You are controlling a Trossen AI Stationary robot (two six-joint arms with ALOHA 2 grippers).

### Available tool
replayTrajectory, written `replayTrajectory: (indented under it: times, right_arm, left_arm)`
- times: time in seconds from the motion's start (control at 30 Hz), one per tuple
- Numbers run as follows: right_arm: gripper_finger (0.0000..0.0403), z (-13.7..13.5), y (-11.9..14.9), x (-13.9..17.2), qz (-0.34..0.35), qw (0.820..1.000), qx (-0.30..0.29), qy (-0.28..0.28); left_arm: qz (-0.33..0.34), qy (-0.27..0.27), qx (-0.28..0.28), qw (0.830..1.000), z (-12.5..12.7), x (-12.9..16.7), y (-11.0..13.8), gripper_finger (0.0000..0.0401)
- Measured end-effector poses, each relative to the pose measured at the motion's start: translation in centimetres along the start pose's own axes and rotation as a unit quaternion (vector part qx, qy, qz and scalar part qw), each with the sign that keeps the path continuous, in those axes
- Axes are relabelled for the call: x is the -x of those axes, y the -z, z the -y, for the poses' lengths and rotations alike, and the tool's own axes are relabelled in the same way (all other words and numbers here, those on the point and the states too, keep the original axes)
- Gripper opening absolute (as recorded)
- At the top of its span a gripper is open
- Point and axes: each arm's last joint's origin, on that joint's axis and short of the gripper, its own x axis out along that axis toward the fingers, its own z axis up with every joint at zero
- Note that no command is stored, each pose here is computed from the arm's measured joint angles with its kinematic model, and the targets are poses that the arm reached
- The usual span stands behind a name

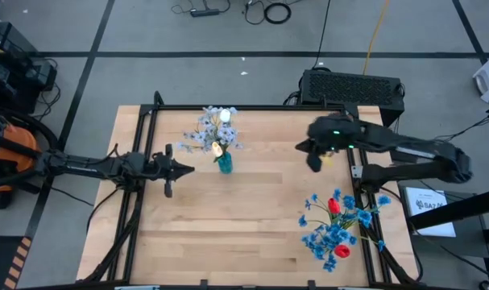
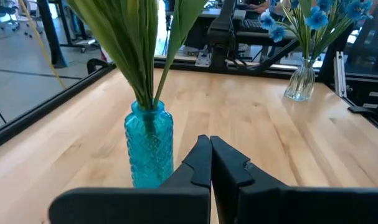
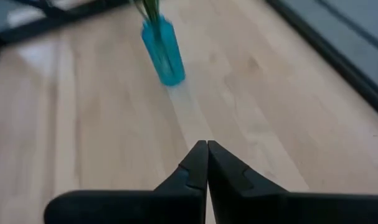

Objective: Sort flowers into vase by color
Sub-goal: Return to Home Position

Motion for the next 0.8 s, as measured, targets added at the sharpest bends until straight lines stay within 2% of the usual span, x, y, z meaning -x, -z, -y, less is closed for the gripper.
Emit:
replayTrajectory:
  times: [0.2, 0.3, 0.47, 0.63, 0.8]
  right_arm:
    - [0.0, -0.4, 0.8, 4.7, 0.09, 0.996, -0.023, -0.014]
    - [0.0, -0.4, 1.0, 6.2, 0.121, 0.992, -0.025, -0.005]
    - [0.0, -0.1, 2.0, 7.3, 0.115, 0.992, 0.02, 0.053]
    - [0.0, -0.1, 2.0, 7.1, 0.106, 0.993, 0.007, 0.051]
    - [0.0, -0.1, 2.0, 6.8, 0.097, 0.994, 0.013, 0.048]
  left_arm:
    - [0.011, -0.005, 0.005, 1.0, -0.2, 0.8, 0.4, 0.0001]
    - [0.015, -0.004, 0.013, 1.0, -0.2, 1.3, 0.4, 0.0001]
    - [0.031, -0.002, 0.02, 0.999, -0.4, 2.5, 0.6, 0.0]
    - [0.04, 0.022, 0.022, 0.999, -0.3, 2.3, 0.7, 0.0]
    - [0.082, 0.035, 0.009, 0.996, -0.3, 1.9, 1.1, 0.0]
